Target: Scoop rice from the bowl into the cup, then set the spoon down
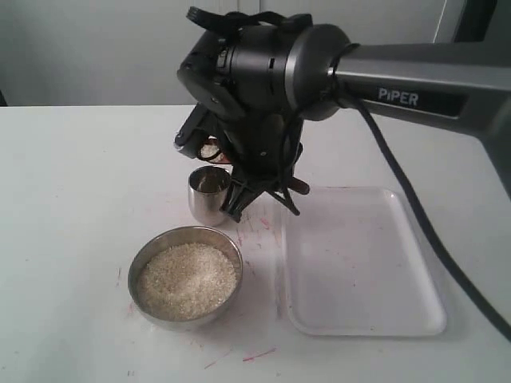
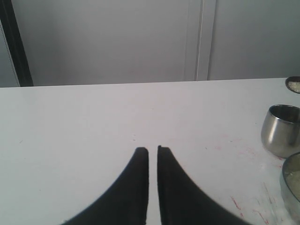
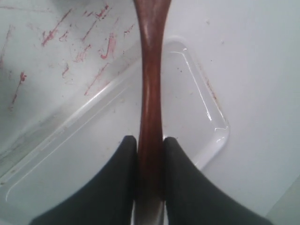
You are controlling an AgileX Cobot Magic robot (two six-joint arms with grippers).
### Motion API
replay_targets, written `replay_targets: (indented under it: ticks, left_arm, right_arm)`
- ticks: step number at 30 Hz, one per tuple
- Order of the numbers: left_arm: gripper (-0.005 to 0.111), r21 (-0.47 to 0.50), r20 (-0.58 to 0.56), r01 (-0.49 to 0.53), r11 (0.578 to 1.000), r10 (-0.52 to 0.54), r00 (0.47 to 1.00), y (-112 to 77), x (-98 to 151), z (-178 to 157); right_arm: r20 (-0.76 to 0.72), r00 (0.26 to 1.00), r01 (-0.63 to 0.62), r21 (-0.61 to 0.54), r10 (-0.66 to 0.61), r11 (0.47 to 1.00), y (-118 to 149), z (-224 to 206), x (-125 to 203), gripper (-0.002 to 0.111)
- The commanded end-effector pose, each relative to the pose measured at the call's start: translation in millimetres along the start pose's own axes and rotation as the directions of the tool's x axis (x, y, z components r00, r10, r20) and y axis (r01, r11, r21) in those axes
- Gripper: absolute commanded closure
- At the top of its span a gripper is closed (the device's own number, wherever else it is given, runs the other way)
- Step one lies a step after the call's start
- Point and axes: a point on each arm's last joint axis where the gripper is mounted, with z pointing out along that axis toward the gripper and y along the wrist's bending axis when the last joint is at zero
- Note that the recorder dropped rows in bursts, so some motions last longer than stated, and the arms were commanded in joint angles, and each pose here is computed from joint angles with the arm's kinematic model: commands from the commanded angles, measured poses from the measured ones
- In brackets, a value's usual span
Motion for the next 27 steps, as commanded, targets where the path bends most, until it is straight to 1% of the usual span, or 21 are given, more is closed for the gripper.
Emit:
replay_targets:
  ticks: [1, 5, 8, 12, 20, 25, 27]
  left_arm:
    - [0.092, 0.002, 0.008, 0.008, 1.000, -0.008, 1.000, -0.2, -1.3, -0.1]
    - [0.092, 0.002, 0.008, 0.008, 1.000, -0.008, 1.000, -0.2, -1.3, -0.1]
    - [0.092, 0.002, 0.008, 0.008, 1.000, -0.008, 1.000, -0.2, -1.3, -0.1]
    - [0.092, 0.002, 0.008, 0.008, 1.000, -0.008, 1.000, -0.2, -1.3, -0.1]
    - [0.092, 0.002, 0.008, 0.008, 1.000, -0.008, 1.000, -0.2, -1.3, -0.1]
    - [0.092, 0.002, 0.008, 0.008, 1.000, -0.008, 1.000, -0.2, -1.3, -0.1]
    - [0.092, 0.002, 0.008, 0.008, 1.000, -0.008, 1.000, -0.2, -1.3, -0.1]
  right_arm:
    - [-0.001, 1.000, 0.007, 0.035, -0.007, 0.999, 5.3, -2.1, 0.2, 0.108]
    - [-0.018, 1.000, 0.011, 0.038, -0.010, 0.999, 7.5, 2.2, 3.0, 0.108]
    - [-0.030, 0.999, 0.018, 0.075, -0.016, 0.997, 6.0, 5.2, 5.0, 0.108]
    - [-0.047, 0.998, 0.033, 0.083, -0.029, 0.996, 7.6, 9.3, 7.8, 0.108]
    - [-0.050, 0.998, 0.044, 0.108, -0.039, 0.993, 5.8, 9.9, 8.2, 0.108]
    - [-0.043, 0.997, 0.064, 0.117, -0.059, 0.991, 11.3, 7.5, 6.0, 0.108]
    - [-0.045, 0.996, 0.087, 0.141, -0.081, 0.986, 13.9, 8.2, 4.1, 0.108]
